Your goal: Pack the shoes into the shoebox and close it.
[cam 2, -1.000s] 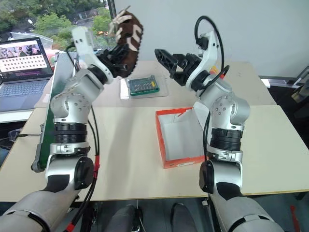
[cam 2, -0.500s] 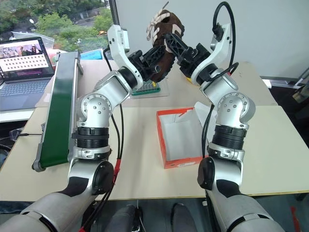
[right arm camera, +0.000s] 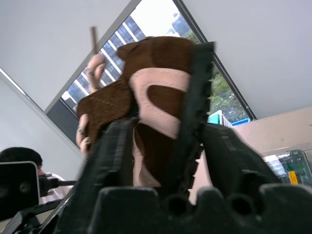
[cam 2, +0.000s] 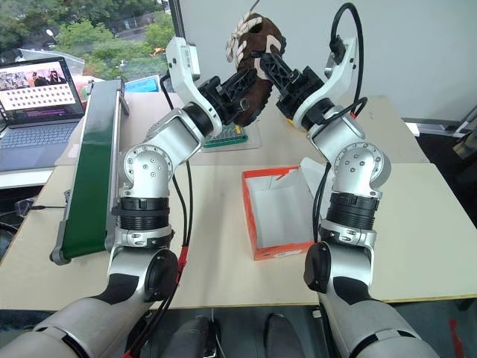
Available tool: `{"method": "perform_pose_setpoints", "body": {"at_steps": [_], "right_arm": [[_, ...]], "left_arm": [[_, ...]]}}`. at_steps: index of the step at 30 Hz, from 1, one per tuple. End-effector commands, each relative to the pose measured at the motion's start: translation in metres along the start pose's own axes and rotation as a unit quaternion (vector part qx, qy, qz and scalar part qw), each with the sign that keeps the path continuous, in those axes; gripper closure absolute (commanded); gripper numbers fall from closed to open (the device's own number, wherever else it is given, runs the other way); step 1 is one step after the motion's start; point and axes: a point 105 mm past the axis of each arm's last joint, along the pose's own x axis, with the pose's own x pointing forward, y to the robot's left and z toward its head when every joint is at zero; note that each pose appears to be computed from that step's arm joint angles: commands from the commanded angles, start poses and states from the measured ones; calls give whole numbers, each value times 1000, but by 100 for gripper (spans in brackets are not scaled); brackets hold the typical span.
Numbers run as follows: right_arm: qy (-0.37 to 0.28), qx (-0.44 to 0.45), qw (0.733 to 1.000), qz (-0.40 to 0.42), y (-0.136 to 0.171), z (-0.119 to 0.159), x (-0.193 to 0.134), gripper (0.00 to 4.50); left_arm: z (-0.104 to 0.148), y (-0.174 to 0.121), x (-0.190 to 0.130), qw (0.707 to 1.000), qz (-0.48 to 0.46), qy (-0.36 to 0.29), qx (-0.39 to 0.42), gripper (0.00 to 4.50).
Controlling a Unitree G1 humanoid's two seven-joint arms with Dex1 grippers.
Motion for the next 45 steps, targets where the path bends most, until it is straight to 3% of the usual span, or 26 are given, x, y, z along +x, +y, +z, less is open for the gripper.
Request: {"method": "perform_pose_setpoints", "body": {"at_steps": [1, 4, 14, 15, 17, 22, 26, 29, 32, 35, 41, 45], "right_arm": [[-38, -3, 999, 38, 20, 20, 5, 375], [-40, -2, 998, 41, 22, 20, 6, 427], [-37, -34, 998, 39, 24, 23, 6, 428], [-37, -36, 998, 39, 25, 23, 6, 428], [-40, -37, 998, 36, 24, 26, 6, 428], [-53, -49, 997, 19, 15, 40, 2, 428], [-52, -77, 996, -7, 3, 55, -4, 428], [8, -133, 990, -48, -11, 52, -13, 428], [131, -163, 973, -102, -31, 28, -37, 428], [212, -195, 945, -155, -46, 6, -56, 428], [304, -198, 921, -143, -50, -29, -83, 428], [329, -190, 911, -164, -68, -39, -93, 428]], "left_arm": [[12, -21, 6, 999, -39, -16, 5, 422], [10, -20, 7, 999, -37, -13, 7, 422], [17, -12, 3, 999, -26, -8, 35, 422], [23, -12, 1, 999, -34, -15, 30, 359], [34, -9, -1, 998, -32, -27, 39, 313], [68, 16, -9, 997, -1, -56, 54, 135], [106, 54, -29, 992, 57, -87, 76, 135], [114, 69, -42, 987, 76, -77, 116, 135], [95, 82, -60, 980, 75, -6, 185, 135], [67, 82, -70, 973, 51, 60, 218, 135], [23, 73, -81, 966, 17, 127, 224, 135], [11, 71, -86, 965, 20, 137, 222, 135]]}}
